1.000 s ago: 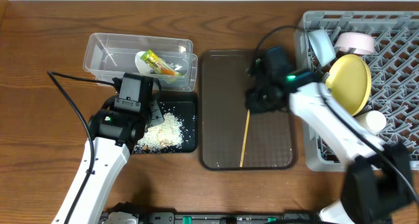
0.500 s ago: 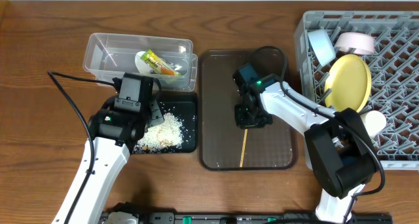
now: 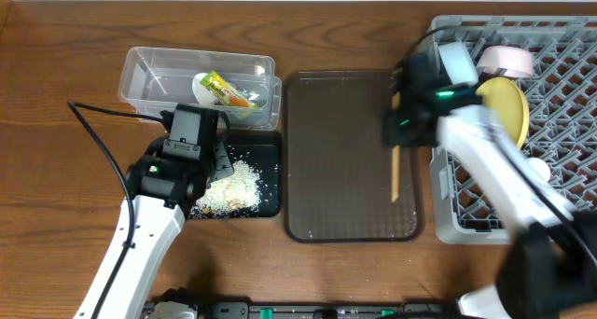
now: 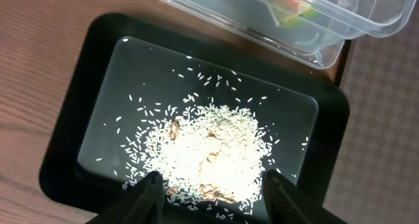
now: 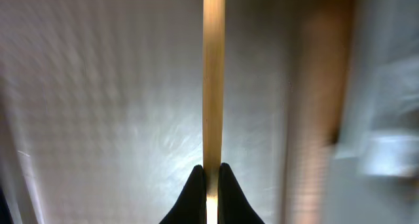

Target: Sort waste into correct bins and load items into the dishwasher rack

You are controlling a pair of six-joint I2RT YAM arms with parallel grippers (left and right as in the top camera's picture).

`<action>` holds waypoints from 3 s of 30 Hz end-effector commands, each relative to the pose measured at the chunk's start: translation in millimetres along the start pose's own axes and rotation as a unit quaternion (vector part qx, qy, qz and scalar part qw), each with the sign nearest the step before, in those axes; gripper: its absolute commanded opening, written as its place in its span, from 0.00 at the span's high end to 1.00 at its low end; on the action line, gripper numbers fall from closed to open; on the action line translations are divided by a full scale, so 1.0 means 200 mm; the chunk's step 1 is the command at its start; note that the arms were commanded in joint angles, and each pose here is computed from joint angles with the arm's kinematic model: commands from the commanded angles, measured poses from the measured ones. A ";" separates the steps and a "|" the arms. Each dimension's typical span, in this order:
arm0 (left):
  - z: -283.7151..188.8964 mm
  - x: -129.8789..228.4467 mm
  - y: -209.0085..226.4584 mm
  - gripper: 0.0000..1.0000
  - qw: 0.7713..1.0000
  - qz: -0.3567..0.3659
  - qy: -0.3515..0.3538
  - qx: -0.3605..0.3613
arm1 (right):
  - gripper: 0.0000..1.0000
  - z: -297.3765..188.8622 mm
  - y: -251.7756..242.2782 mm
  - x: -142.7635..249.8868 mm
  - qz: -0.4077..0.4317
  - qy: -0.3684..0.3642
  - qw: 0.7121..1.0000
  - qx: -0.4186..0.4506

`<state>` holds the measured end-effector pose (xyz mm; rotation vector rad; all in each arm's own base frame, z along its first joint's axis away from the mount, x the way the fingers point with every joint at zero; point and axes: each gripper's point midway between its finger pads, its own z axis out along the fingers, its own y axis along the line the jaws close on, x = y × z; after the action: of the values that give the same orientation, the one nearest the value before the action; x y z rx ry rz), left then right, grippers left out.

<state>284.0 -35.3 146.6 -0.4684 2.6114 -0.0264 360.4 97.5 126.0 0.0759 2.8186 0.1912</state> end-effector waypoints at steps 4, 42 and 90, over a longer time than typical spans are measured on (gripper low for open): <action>0.01 0.01 0.02 0.48 1.000 -0.004 0.002 -0.007 | 0.99 -0.24 -0.34 -0.11 -0.015 -0.058 0.998 0.036; -0.01 -0.21 -0.11 0.23 0.989 0.107 -0.091 0.034 | 0.51 -0.22 -0.18 -0.32 -0.056 -0.141 0.988 -0.014; -0.60 0.20 0.16 0.10 0.969 0.088 -0.192 0.125 | 0.01 -0.51 -0.38 0.64 0.006 -0.224 0.975 0.010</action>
<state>184.9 -26.6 231.5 -0.1355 2.2151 -0.1937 208.6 19.4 176.9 0.1243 2.3497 0.1333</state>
